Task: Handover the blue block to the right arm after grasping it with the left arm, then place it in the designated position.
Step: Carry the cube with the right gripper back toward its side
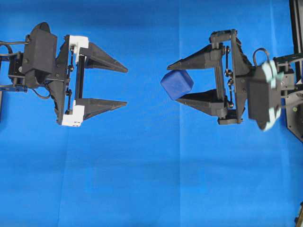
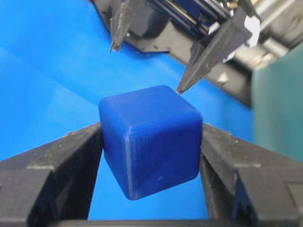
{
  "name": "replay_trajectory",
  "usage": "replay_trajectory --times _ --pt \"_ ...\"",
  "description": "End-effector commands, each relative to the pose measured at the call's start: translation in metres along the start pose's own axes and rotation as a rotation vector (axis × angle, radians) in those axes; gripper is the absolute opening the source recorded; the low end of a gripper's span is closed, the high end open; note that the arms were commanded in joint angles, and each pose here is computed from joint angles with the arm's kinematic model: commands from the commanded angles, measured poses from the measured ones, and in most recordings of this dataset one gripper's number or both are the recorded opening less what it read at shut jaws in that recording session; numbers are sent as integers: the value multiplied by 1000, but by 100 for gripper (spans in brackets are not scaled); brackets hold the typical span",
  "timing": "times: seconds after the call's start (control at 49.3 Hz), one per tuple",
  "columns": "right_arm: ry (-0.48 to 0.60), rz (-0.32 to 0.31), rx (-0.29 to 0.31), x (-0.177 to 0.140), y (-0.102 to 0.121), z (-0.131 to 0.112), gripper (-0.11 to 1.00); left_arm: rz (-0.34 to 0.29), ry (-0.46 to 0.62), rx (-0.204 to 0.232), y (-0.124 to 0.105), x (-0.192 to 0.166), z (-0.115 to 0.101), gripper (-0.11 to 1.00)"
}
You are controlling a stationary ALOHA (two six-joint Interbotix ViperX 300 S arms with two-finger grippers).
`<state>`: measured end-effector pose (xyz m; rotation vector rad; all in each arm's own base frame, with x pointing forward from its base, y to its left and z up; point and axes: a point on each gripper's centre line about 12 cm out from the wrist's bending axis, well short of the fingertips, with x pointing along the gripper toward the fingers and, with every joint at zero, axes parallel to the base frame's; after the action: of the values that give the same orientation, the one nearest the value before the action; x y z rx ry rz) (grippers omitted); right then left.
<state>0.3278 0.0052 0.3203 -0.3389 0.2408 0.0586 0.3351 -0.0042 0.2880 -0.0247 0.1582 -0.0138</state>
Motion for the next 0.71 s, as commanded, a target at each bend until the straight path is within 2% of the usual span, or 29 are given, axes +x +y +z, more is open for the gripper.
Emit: replay_trajectory --times 0.0,0.183,0.324,0.69 --pt "-24 -9 86 -4 -3 9 52 -1 -48 0 0 -3 14 93" --pt "-10 -14 284 -4 -4 8 52 -3 -47 2 -1 -2 15 93" --pt "-9 -14 382 -4 -4 7 52 -3 -49 2 -1 -3 15 93" --pt "-6 -17 388 -4 -4 7 52 -3 -49 2 -1 -3 15 93"
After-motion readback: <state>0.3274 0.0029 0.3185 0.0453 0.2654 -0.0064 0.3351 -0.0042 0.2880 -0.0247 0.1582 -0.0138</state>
